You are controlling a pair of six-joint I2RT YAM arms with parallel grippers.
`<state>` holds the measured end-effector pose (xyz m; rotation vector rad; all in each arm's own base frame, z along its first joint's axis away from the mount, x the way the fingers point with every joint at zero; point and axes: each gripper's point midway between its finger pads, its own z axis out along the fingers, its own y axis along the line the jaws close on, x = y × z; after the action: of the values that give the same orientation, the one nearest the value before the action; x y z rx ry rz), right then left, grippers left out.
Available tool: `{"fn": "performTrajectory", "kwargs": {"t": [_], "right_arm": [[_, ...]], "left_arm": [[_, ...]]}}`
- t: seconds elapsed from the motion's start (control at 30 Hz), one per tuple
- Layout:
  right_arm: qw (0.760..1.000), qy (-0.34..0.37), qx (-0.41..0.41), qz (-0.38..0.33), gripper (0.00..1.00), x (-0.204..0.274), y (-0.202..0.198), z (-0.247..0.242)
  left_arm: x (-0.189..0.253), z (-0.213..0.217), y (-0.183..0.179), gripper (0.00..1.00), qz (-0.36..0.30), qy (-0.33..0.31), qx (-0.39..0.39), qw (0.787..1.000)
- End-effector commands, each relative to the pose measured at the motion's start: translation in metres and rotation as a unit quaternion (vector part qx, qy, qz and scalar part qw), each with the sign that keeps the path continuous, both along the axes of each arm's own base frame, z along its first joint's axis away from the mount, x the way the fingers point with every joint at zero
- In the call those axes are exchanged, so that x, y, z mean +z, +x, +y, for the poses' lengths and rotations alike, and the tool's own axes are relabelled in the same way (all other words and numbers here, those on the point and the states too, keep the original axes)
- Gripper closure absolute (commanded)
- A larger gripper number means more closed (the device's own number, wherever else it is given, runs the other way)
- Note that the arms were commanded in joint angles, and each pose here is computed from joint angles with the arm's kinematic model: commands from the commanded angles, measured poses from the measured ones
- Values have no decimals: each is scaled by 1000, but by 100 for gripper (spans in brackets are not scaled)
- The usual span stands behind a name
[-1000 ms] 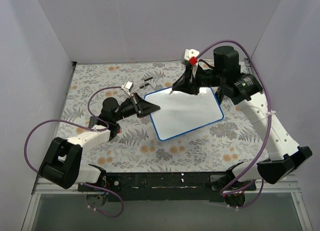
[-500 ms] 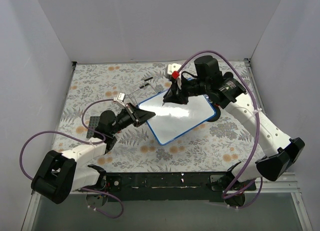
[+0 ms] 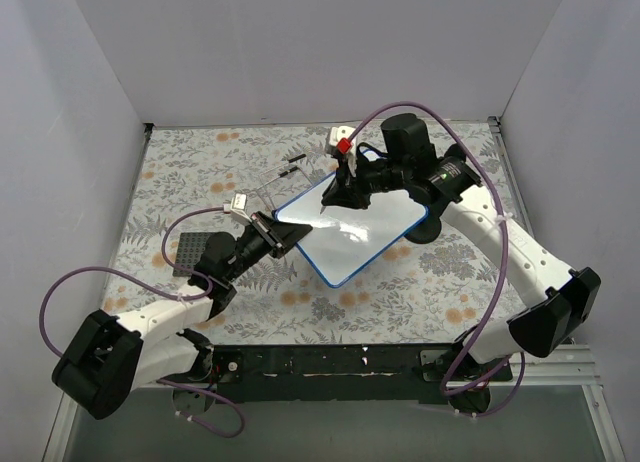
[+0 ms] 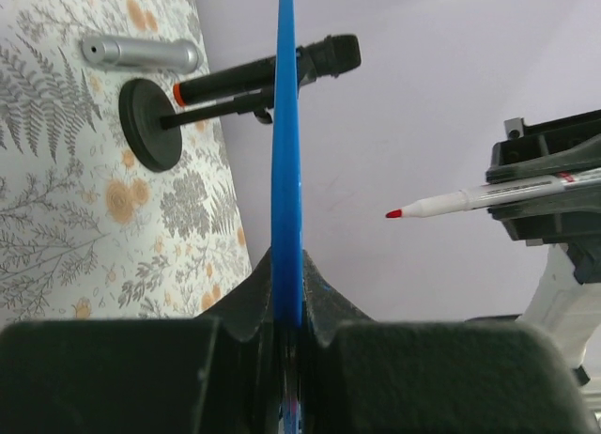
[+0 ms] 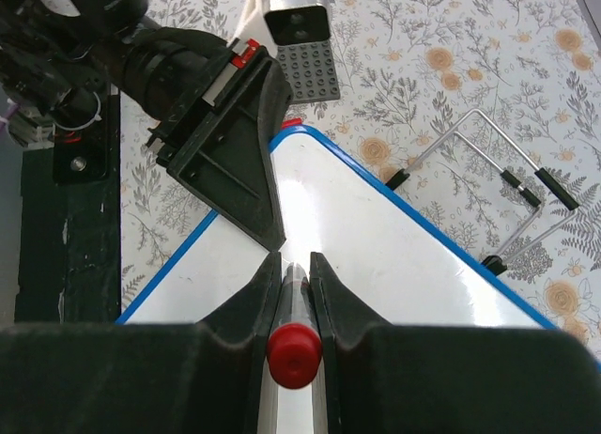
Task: Write a sentence on the whiteboard
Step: Hold the whiteboard at the center of the board.
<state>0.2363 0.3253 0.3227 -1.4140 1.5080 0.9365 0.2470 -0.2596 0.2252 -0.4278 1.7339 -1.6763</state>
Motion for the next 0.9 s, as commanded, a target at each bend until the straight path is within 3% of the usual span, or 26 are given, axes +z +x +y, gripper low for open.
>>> {"fn": "performTrajectory", "kwargs": {"t": [0.0,0.33,0.87], "right_arm": [[999,24,-40,-10,99,17,17,6],[998,27,-5,-64,99,43,-2,-26],[998,56,43,-7,99,36,-15,-31]], "left_arm": [[42,15,10,100,-34,-63,64,995],[39,16,2,100,-42,-40,61,996],[33,31,-9,100,-53,-47,81,994]]}}
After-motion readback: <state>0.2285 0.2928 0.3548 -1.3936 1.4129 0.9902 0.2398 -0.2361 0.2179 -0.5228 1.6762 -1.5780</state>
